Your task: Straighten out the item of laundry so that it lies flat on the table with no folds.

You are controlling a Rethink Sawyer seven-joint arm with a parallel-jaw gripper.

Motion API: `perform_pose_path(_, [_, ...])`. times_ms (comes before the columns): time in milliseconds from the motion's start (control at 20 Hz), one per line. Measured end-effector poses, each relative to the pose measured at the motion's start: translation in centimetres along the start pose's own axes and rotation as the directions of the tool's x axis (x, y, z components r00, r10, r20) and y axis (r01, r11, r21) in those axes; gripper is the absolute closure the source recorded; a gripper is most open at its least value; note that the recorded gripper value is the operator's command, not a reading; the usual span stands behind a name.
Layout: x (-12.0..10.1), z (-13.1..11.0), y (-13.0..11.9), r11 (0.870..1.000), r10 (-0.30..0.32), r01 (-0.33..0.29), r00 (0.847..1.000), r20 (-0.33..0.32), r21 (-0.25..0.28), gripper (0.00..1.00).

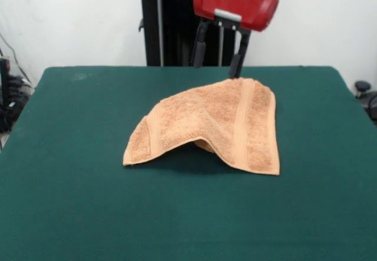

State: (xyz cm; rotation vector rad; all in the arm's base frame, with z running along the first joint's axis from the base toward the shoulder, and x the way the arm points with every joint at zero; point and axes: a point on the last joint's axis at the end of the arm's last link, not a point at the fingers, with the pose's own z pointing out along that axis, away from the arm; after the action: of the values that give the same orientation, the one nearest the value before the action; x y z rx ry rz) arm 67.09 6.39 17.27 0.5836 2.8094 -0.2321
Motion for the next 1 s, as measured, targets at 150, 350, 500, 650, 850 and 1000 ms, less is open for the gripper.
perform_pose_path(150, [-0.6, 1.7, 0.8, 1.0, -0.007, 0.007, 0.999, 0.039, 0.001, 0.0])
perform_pose_path(350, [-0.5, 3.8, 1.2, 1.0, -0.014, 0.014, 0.998, 0.068, 0.008, 0.0])
perform_pose_path(500, [0.0, 5.7, 1.3, 1.0, -0.021, 0.019, 0.997, 0.078, 0.019, 0.0])
perform_pose_path(650, [1.0, 8.1, 1.1, 0.999, -0.031, 0.028, 0.997, 0.074, 0.035, 0.0])
perform_pose_path(850, [1.9, 9.6, 1.1, 0.999, -0.035, 0.033, 0.998, 0.056, 0.042, 0.0])
perform_pose_path(1000, [2.4, 10.4, 1.5, 0.999, -0.029, 0.027, 0.999, 0.04, 0.03, 0.0])
